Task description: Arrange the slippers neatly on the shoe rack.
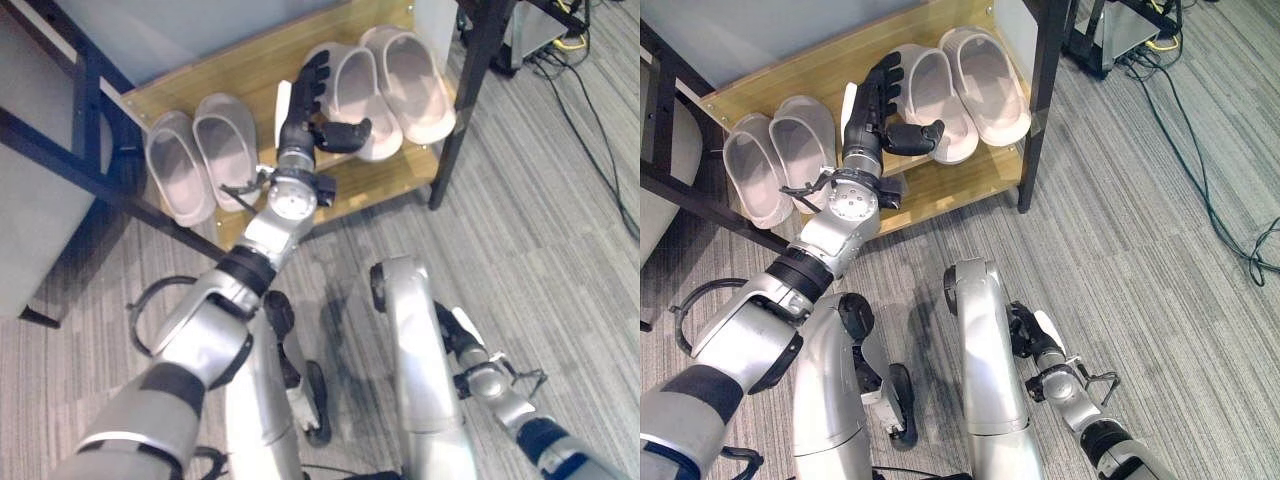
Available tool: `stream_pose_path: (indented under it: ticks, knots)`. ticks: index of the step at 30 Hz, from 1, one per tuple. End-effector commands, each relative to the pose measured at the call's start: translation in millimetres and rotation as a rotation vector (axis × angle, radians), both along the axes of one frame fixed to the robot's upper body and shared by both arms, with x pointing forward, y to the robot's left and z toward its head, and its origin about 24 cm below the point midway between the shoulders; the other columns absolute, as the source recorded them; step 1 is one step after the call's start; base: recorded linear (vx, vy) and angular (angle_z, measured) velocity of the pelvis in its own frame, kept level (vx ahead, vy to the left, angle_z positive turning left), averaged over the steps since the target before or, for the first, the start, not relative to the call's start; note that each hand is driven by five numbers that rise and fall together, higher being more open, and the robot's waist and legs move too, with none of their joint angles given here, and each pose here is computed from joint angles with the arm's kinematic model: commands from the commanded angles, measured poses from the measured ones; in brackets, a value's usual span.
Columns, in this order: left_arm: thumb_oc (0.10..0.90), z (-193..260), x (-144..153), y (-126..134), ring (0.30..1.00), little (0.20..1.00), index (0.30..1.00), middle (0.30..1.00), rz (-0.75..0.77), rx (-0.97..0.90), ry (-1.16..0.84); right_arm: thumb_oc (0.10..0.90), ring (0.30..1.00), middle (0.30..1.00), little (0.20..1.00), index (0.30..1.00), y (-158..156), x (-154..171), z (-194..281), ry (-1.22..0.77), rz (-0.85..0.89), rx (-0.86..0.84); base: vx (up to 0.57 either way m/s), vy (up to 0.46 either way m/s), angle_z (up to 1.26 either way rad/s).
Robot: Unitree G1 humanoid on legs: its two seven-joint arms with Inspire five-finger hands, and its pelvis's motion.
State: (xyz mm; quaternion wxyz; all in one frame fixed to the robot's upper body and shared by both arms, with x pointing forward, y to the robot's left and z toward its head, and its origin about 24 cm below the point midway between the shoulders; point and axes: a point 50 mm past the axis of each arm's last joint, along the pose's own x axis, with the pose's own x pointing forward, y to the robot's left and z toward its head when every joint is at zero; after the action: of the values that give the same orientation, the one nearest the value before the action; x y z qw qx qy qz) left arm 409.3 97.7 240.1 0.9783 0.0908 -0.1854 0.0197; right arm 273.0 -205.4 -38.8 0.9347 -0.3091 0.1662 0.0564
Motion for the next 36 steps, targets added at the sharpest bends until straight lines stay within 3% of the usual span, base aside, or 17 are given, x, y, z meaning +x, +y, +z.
stream_pose_path:
  ticks: [1,15,21,36]
  knots:
    - [0.800,104,-20,-14,0.900,0.900,0.900,0.900,-0.059,0.002,-0.353,0.800,0.900,0.900,0.900,0.900,67,8,11,-0.054,0.222,0.142,0.00,0.000,0.00]
    - [0.800,128,-25,27,0.900,0.900,0.900,0.900,0.081,0.016,-0.438,0.800,0.900,0.900,0.900,0.900,68,8,12,-0.062,0.226,0.137,0.00,0.000,0.00]
    - [0.800,132,-37,25,0.900,0.900,0.900,0.900,0.054,-0.022,-0.512,0.800,0.900,0.900,0.900,0.900,67,7,13,-0.070,0.220,0.134,0.00,0.000,0.00]
    - [0.800,88,-93,36,0.900,0.900,0.900,0.900,-0.101,-0.118,-0.679,0.800,0.900,0.900,0.900,0.900,66,5,19,-0.119,0.190,0.140,0.00,-0.003,0.01]
